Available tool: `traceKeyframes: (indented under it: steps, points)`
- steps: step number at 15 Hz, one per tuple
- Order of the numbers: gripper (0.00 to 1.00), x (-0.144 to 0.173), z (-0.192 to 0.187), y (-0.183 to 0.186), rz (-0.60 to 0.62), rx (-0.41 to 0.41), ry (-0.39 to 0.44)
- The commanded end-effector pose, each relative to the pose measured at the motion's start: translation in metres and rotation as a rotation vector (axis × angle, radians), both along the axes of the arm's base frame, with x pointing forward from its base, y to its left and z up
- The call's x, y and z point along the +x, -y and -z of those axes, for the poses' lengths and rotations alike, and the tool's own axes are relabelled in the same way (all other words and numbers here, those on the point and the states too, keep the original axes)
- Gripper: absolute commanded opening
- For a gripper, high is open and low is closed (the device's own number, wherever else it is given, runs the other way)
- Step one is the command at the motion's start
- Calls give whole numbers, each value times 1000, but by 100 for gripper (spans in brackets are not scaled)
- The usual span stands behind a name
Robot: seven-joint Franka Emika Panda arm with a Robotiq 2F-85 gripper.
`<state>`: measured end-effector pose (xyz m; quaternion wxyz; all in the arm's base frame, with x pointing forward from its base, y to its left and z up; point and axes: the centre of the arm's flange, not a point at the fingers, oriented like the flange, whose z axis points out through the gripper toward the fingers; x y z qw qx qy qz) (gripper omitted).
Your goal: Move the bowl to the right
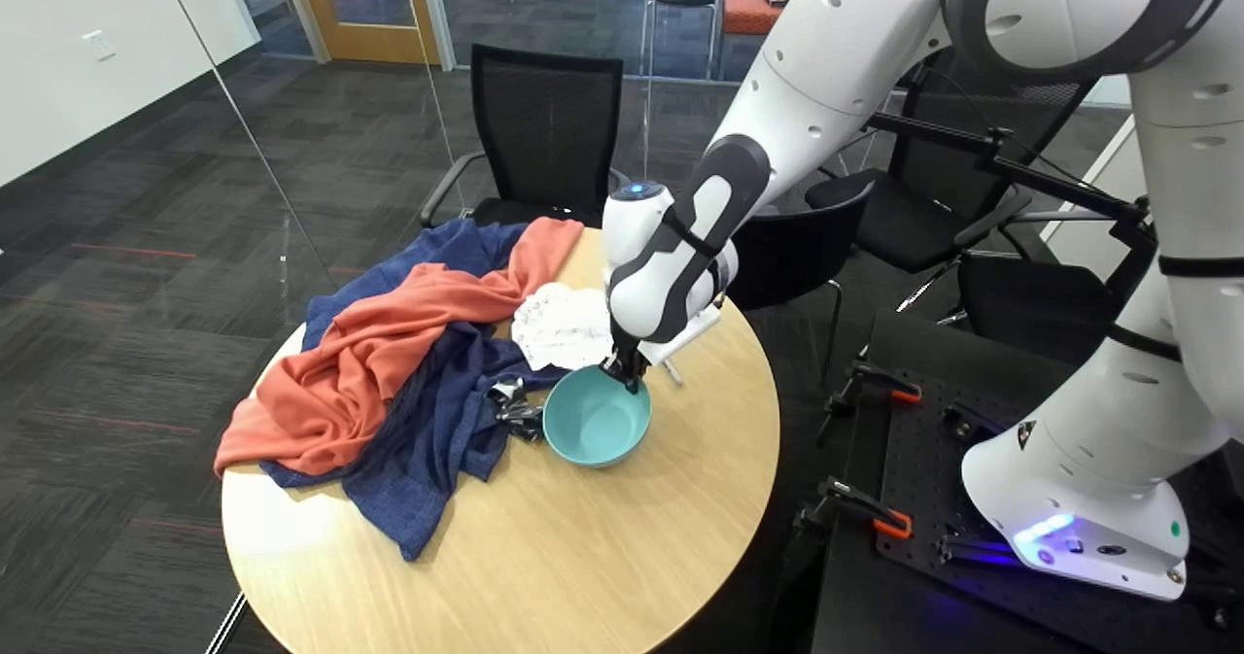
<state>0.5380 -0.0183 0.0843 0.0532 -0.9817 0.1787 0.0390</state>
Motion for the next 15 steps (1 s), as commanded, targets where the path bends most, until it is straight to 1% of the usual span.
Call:
traceKeyframes:
  steps: [1,3,5,10,13,15]
  points:
    - [2,-20,-33,38,140,24,51]
    - [2,-27,-46,59,231,48,102]
    - [2,-33,-59,78,344,49,164]
    - [2,-41,-80,124,612,-13,294]
    - [2,-42,-80,149,754,-66,343]
    - [2,-42,-76,165,857,-93,360]
